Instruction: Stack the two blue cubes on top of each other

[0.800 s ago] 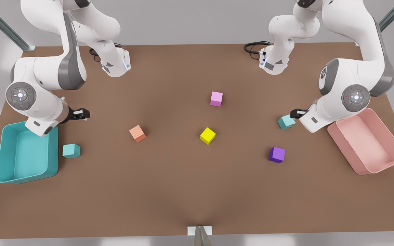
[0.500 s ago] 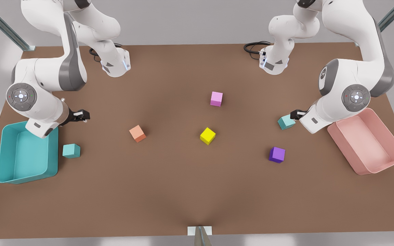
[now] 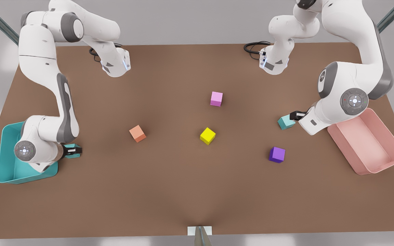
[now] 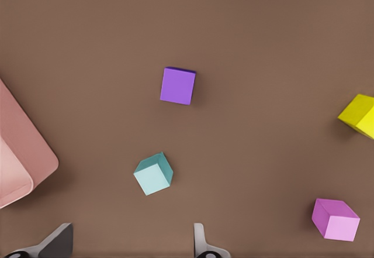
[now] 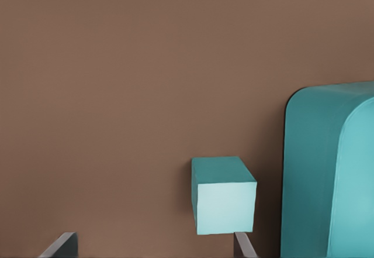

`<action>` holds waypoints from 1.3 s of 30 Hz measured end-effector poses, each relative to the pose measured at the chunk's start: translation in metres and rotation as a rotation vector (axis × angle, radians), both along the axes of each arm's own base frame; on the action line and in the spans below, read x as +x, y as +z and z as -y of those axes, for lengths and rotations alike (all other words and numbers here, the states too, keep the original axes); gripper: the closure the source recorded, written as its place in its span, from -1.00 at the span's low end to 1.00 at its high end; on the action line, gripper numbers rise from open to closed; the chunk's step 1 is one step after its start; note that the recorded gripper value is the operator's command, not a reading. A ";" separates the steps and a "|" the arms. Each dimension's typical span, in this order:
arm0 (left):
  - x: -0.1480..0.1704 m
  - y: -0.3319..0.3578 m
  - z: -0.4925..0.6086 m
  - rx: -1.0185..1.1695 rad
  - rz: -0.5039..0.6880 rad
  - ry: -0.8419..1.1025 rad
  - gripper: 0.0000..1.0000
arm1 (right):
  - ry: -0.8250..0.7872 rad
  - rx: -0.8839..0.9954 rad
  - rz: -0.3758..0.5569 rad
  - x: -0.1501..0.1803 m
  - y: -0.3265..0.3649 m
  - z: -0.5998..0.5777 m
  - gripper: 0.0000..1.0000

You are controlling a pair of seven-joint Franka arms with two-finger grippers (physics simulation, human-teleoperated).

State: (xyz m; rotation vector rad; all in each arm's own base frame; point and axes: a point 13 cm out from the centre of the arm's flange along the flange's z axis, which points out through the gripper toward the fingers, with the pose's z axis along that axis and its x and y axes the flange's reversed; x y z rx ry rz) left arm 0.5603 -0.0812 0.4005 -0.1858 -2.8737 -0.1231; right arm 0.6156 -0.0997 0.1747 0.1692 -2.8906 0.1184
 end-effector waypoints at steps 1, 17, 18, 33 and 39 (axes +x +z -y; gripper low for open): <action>0.000 0.000 0.000 0.000 -0.001 0.000 -1.00 | -0.012 0.009 0.005 -0.009 -0.011 0.008 -1.00; -0.004 -0.006 0.004 0.003 -0.024 -0.004 -1.00 | -0.086 0.083 0.094 -0.031 -0.061 0.049 -1.00; -0.005 -0.006 0.004 0.003 -0.025 -0.004 -1.00 | -0.086 0.083 0.093 -0.032 -0.063 0.051 -1.00; -0.007 -0.010 0.005 0.004 -0.044 -0.004 -1.00 | -0.094 0.092 0.072 -0.043 -0.091 0.067 -1.00; -0.009 -0.011 0.004 0.006 -0.052 -0.002 -1.00 | -0.094 0.099 0.049 -0.050 -0.106 0.067 -1.00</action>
